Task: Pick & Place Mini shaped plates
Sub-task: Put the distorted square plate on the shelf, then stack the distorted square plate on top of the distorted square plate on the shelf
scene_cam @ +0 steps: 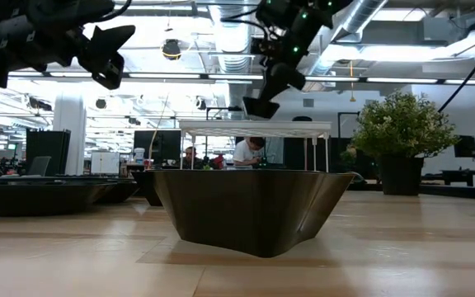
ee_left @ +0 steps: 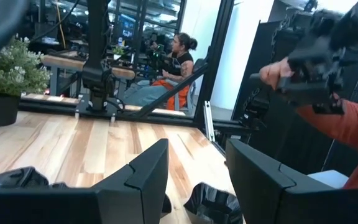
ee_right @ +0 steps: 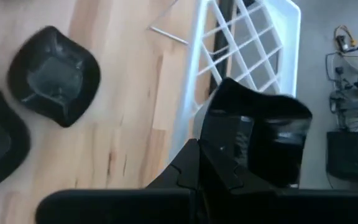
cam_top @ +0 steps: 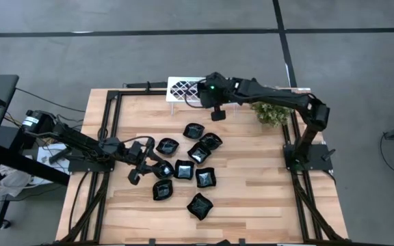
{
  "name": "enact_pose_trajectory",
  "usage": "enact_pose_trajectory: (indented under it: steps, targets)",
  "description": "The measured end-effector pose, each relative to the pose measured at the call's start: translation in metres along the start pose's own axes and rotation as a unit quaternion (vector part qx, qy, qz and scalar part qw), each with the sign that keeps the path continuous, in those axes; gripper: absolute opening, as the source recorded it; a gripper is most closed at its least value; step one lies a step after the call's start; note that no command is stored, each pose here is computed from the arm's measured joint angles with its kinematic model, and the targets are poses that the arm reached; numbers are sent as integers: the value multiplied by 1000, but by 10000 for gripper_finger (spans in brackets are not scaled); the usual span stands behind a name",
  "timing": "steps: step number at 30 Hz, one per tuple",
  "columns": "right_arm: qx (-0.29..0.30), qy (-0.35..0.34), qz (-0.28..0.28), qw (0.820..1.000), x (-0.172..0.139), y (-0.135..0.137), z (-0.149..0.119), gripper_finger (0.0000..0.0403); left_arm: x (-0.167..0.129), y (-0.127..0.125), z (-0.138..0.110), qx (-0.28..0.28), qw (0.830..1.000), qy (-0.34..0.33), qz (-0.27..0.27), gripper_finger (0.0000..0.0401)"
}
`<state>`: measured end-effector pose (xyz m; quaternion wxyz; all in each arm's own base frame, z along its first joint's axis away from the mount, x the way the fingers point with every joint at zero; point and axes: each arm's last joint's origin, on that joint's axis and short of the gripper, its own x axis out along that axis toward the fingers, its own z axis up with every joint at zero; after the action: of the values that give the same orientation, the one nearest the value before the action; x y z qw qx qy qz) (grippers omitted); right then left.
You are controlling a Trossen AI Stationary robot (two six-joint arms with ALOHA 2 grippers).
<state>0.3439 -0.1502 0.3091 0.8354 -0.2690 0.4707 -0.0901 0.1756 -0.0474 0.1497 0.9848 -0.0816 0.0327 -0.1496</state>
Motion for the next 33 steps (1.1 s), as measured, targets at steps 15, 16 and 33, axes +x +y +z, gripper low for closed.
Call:
enact_pose_trajectory:
  steps: [15,16,33]
  targets:
    - [18,44,-18,999,27,-1,-6,15,0,0,2,0,1000,-9,-1,163]
    - [18,46,-19,999,27,0,-6,21,0,0,2,0,1000,-9,-1,163]
    - [-10,58,-25,998,20,13,5,128,0,0,2,1,1000,-12,-2,163]
